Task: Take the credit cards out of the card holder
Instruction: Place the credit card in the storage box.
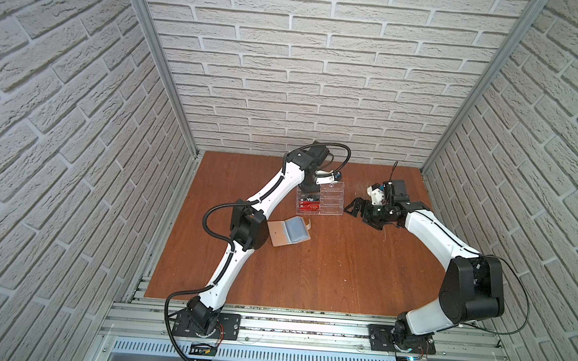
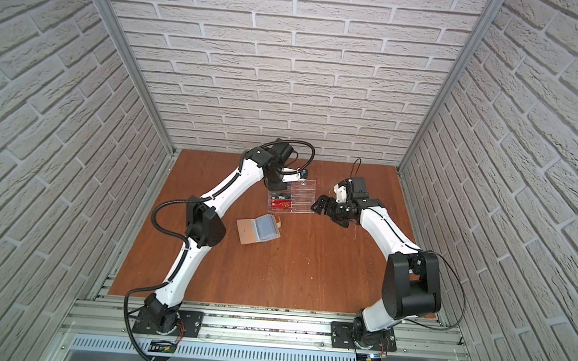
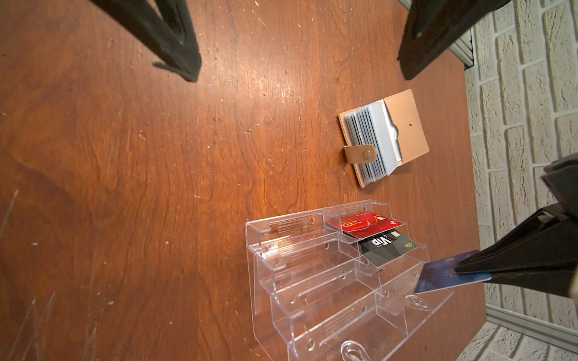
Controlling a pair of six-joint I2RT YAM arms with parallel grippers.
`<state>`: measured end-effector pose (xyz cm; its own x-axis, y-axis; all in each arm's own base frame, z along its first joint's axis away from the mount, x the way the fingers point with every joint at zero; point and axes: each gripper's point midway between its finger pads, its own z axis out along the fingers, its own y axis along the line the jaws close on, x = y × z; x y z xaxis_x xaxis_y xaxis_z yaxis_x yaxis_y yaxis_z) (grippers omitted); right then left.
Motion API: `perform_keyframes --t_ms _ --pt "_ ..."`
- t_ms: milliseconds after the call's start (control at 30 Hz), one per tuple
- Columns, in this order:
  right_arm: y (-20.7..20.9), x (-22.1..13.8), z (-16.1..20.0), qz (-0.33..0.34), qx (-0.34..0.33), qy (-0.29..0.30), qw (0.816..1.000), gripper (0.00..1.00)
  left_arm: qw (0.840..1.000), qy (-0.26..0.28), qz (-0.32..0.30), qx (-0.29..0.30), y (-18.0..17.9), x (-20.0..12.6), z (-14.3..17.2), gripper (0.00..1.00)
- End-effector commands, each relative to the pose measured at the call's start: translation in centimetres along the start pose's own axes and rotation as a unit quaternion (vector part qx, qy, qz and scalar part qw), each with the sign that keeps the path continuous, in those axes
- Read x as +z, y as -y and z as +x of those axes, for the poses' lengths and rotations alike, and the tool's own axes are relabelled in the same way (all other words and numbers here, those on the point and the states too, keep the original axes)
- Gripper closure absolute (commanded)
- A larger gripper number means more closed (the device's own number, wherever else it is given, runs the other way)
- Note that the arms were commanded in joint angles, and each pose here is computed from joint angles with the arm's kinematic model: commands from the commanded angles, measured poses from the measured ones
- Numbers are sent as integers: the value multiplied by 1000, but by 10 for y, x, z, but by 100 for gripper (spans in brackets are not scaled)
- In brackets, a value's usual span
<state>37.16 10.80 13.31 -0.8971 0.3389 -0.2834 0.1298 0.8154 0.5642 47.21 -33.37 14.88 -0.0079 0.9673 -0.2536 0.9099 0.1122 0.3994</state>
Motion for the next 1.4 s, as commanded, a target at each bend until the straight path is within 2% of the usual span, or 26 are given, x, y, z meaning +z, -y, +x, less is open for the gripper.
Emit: perform_keyframes --t_ms 0,1367 --pt "-3 -5 -4 -12 -2 13 1000 0 1000 13 -5 11 -1 2 -10 100" --pt "-2 3 -7 -21 6 7 1000 0 998 -37 2 48 8 28 10 100"
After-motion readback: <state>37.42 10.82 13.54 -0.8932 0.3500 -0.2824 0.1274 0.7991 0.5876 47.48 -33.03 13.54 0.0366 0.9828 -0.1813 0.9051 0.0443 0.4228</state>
